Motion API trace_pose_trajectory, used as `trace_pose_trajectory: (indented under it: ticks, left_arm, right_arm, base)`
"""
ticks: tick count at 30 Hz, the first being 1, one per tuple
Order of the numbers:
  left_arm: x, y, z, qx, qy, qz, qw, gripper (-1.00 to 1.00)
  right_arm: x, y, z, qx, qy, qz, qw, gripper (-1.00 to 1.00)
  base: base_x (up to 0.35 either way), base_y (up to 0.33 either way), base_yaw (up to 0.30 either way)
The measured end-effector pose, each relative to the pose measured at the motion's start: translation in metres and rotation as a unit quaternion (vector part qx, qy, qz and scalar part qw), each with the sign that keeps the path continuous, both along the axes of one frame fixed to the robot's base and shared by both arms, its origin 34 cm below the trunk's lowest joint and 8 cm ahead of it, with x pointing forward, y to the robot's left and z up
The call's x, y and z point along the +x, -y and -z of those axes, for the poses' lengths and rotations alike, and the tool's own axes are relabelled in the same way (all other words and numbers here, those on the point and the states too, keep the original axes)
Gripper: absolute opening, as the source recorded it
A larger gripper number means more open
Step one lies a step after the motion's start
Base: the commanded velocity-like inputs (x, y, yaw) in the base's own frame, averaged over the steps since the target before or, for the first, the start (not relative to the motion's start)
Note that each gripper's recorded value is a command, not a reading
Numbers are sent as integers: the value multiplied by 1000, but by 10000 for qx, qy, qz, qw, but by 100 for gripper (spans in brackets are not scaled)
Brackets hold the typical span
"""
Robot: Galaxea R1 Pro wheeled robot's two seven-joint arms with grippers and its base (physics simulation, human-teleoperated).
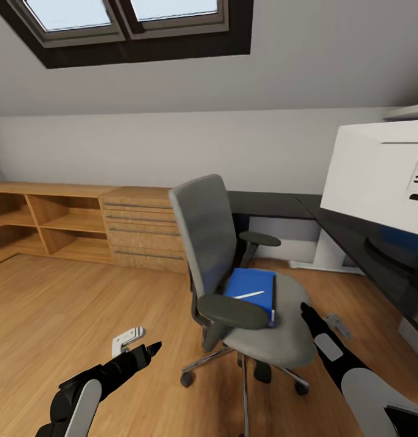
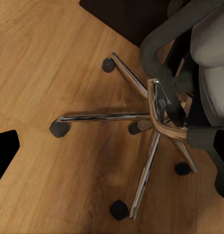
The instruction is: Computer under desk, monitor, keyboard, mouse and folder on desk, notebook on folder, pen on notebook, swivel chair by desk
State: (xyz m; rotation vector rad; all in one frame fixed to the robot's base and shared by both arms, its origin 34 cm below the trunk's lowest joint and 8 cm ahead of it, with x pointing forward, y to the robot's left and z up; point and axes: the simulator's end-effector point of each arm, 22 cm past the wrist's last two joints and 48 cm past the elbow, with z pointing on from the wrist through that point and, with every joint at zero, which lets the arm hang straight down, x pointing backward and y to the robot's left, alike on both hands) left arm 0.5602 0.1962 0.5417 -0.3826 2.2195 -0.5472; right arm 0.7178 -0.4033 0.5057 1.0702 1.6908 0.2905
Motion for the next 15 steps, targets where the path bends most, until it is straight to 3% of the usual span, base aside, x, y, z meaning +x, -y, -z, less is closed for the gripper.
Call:
trace_pose_trajectory:
  ticks: [15]
  left_arm:
    - [0,1,3,-13,-37,-1,10000,100]
  right_arm:
    - [0,-1,4,14,-26,-10,10000,100]
  base:
    - [0,0,198]
